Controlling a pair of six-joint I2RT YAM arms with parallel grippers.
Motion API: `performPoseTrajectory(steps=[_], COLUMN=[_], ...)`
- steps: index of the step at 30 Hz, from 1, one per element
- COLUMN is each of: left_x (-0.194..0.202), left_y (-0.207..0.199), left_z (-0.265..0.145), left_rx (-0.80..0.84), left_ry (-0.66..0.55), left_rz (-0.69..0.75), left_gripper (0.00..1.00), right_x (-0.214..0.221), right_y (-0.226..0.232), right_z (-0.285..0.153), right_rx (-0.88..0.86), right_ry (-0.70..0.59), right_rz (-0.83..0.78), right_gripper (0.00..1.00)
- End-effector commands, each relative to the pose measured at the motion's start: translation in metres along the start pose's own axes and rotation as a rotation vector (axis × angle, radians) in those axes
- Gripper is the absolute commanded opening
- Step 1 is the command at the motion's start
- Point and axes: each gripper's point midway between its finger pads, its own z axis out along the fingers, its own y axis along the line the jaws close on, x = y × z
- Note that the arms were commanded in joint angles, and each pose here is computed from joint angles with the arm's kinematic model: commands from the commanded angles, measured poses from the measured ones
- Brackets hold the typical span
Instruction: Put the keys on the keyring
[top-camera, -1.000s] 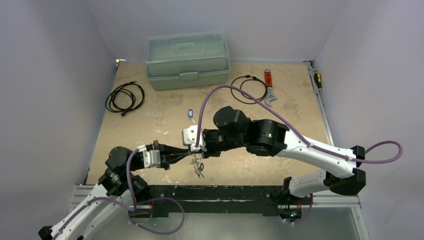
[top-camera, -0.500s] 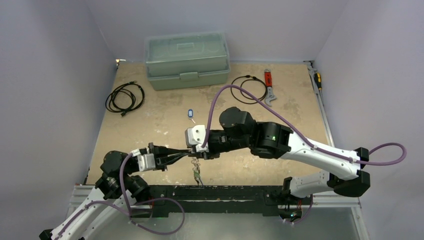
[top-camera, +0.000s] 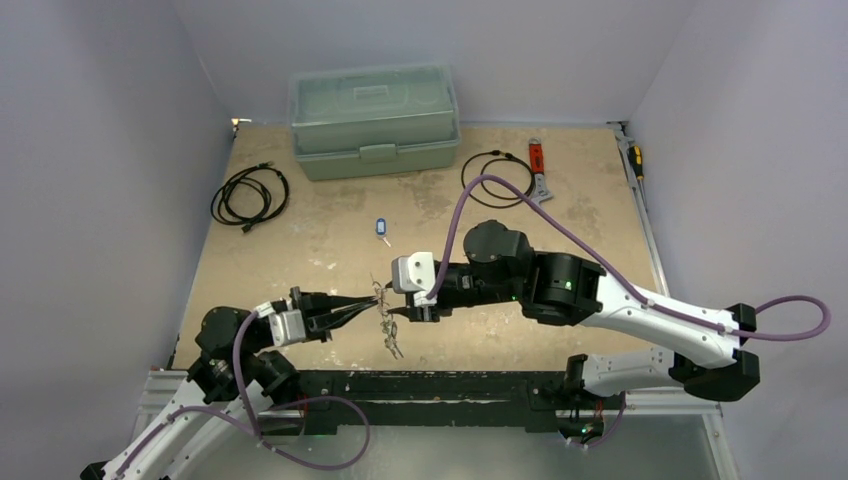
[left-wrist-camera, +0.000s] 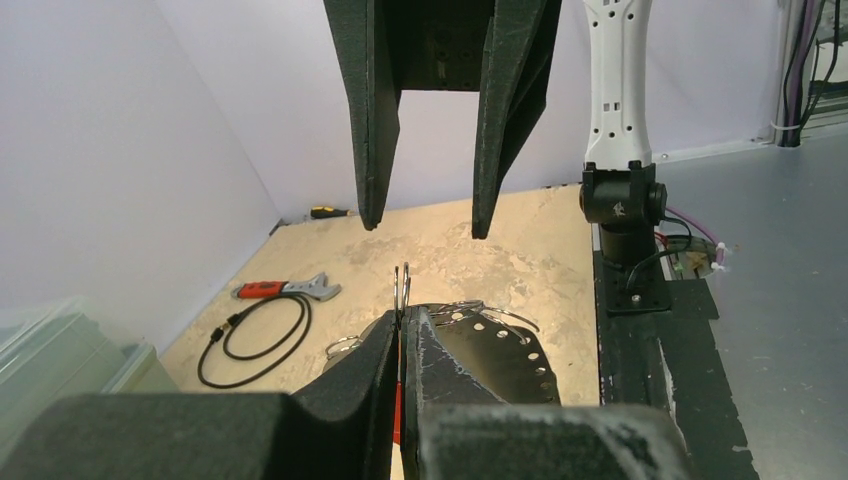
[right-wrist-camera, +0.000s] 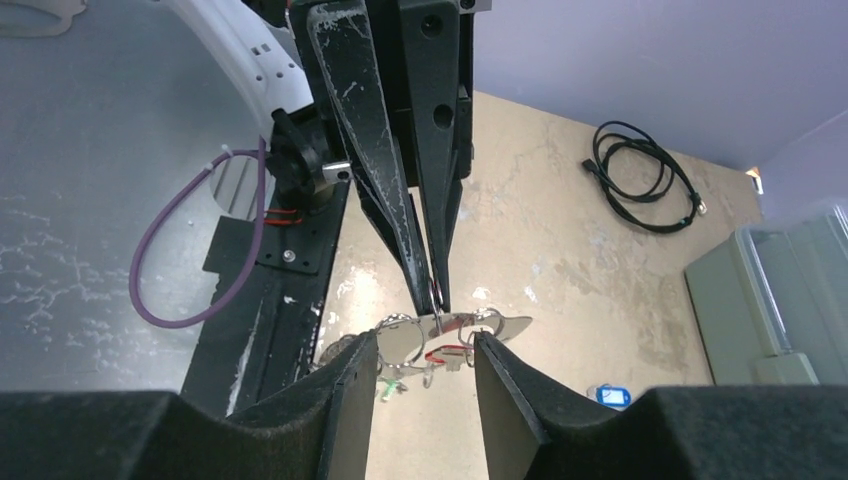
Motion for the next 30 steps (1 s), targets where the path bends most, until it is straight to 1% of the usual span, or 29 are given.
performPoseTrajectory(steps=[1, 7, 18, 30], left_x=[-0.023, -0.025, -0.028, -0.029], left_y=[0.005, 0.004, 0.003, 0.003], left_z=[-0.001, -0.001, -0.003, -0.004], left_rx=[-0.024, -0.018, -0.021, -0.028], left_ry=[-0.067, -0.078, -0.093, -0.097], left_rz=[0.058, 0.060, 0.066, 0.068], left_gripper=[0.00, 0.00, 0.00, 0.00], right_x=[-0.008, -0.009, -0.009, -0.007], right_y=[-0.010, -0.012, -0.018, -0.016], right_z=[-0.004, 0.001, 0.008, 0.016], right_rx=[0.066, 0.067, 0.070, 0.037], right_ry=[-0.053, -0.062, -0.067, -0.062], right_rz=[-0.017, -0.023, -0.028, -0.024], right_gripper=[0.42, 0.38, 0.33, 0.27])
